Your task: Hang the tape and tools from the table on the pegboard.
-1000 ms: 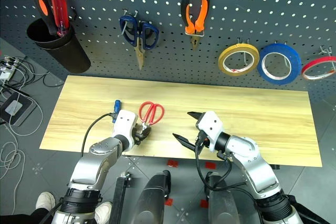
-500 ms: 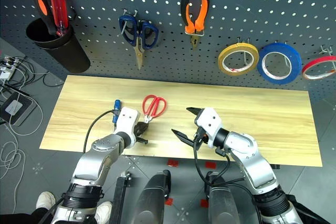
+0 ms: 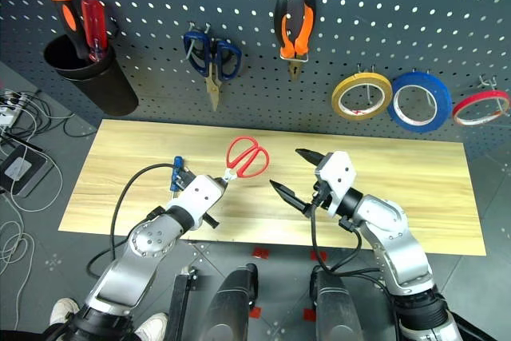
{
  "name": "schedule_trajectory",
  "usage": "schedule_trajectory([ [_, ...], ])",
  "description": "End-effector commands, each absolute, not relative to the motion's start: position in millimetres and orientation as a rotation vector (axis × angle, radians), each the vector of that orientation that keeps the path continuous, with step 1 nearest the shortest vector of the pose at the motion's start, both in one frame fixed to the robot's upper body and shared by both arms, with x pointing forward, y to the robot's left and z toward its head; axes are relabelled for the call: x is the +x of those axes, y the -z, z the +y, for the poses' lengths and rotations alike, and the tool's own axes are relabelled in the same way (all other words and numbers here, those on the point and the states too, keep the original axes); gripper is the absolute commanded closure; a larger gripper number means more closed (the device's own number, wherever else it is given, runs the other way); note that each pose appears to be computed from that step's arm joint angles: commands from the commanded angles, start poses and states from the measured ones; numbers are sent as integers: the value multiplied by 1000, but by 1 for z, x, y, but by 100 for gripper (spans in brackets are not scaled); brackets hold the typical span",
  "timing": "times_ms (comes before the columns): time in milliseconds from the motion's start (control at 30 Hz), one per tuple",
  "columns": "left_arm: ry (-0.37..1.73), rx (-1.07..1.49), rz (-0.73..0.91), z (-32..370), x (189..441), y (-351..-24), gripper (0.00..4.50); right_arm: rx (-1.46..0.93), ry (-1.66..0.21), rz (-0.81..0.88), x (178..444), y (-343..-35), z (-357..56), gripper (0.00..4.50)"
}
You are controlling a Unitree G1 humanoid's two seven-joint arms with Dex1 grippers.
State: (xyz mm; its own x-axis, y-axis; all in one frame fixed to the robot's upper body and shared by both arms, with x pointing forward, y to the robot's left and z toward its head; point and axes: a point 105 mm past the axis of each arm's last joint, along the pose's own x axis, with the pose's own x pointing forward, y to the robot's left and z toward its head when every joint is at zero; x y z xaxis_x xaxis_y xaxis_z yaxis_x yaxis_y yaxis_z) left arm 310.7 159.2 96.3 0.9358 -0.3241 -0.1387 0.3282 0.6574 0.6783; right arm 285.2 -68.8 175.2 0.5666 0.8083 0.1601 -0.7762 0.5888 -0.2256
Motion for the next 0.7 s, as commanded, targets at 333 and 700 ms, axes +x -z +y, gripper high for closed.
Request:
schedule_trajectory([
  [333, 162, 873, -513, 160, 292, -182, 415, 24, -834, -380, 274, -219, -80, 0],
  [700, 36, 786, -547, 180, 313, -199, 415, 18, -791, -403, 286, -229, -81, 0],
])
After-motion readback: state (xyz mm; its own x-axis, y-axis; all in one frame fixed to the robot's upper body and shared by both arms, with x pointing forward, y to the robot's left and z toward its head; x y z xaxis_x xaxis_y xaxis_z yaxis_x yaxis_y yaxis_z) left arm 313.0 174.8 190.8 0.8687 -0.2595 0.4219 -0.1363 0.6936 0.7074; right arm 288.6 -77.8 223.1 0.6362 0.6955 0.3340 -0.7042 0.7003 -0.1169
